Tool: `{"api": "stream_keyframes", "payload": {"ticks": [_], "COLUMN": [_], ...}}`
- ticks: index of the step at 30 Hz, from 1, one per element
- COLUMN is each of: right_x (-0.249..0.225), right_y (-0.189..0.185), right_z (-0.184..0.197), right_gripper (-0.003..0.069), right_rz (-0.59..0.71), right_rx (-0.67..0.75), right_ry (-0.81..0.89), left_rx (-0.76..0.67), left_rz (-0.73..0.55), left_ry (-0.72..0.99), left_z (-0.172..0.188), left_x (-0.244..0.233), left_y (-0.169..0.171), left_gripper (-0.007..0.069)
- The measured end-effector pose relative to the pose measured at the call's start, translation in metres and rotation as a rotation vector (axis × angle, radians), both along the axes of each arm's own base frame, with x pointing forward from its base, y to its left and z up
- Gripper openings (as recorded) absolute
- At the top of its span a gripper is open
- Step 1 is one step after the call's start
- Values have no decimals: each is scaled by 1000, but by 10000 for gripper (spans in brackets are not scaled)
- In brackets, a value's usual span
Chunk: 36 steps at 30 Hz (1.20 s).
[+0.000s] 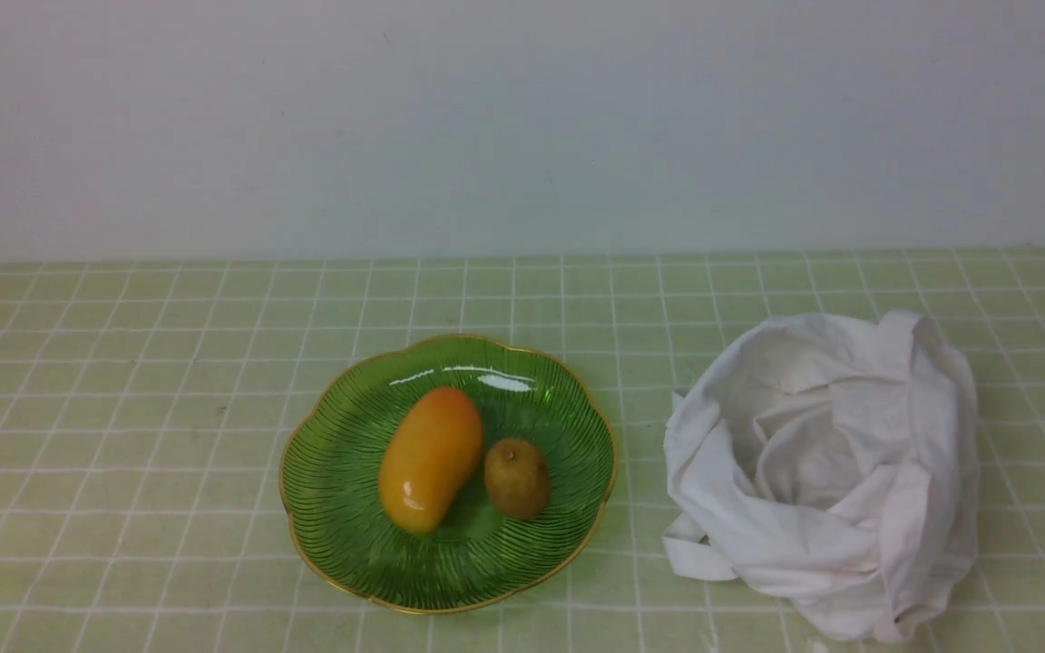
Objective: Take the fruit out of the bag on the green coffee tablecloth and place them on the plate.
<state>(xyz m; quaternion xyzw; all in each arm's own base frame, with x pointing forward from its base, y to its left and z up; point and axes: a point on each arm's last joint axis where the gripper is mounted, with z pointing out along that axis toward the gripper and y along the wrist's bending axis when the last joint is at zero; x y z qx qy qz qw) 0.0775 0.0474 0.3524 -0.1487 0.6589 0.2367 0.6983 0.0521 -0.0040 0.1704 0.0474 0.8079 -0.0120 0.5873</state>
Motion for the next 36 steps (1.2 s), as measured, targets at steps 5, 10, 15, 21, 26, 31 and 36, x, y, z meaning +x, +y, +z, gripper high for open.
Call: {"api": "stream_keyframes", "payload": {"ticks": [5, 10, 15, 21, 26, 31, 36], "right_x": [-16, -22, -23, -21, -15, -22, -23], "right_y": [-10, -14, -15, -29, -42, -53, -55], "right_z": [-17, -17, -21, -57, -121, -171, -172], "right_gripper": [-14, -14, -14, -14, -14, -15, -14], "right_rz": [1, 1, -15, -222, -449, -615, -637], "right_rx": [20, 32, -5, -75, -137, -167, -170], "right_ry": [-35, -62, -68, -43, 96, 256, 262], "left_rx": [0, 0, 0, 0, 0, 0, 0], "left_rz": [0, 0, 0, 0, 0, 0, 0], "left_ry": [0, 0, 0, 0, 0, 0, 0], "left_z": [0, 0, 0, 0, 0, 0, 0], "left_x": [0, 0, 0, 0, 0, 0, 0], "left_y": [0, 0, 0, 0, 0, 0, 0], "left_gripper": [-8, -8, -8, -8, -8, -8, -8]}}
